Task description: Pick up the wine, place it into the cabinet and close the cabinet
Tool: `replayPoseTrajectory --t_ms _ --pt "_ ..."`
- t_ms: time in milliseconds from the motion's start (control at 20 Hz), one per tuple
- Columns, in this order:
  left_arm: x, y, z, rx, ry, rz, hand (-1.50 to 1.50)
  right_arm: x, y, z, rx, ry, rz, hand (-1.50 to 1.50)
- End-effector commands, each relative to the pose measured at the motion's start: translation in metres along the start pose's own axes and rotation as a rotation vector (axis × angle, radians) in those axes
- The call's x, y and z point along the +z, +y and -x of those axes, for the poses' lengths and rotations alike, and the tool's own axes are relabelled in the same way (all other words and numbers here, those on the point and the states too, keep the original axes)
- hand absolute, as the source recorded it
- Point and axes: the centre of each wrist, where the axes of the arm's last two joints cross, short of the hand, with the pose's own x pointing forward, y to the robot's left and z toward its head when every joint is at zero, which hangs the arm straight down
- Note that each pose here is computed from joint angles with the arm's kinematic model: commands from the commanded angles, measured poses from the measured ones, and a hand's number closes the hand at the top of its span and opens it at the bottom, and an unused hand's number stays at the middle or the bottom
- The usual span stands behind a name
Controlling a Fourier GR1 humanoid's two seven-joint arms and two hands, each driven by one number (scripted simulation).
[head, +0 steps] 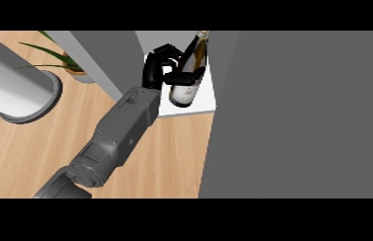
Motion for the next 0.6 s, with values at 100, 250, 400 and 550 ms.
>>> replayPoseTrajectory --t_ms 100,250,400,550 --pt "-0.006 0.015 0.0 -0.038 -0.021 -0.03 1.5 0.012 -0.002 -0.033 -0.116 -0.013 -0.03 -1.5" --pt "-0.002 0.003 0.003 -0.098 -0.041 -0.055 -1.5 0.018 0.001 -0.035 -0.12 -0.004 -0.058 -1.5" --pt "-0.01 0.022 -0.001 -0.15 -0.084 -0.097 -1.5 0.011 -0.001 -0.027 -0.119 -0.017 -0.047 -1.5" --pt "-0.018 0.03 -0.01 -0.185 -0.074 -0.124 -1.5 0.013 0.0 -0.024 -0.125 -0.009 -0.037 -1.5"
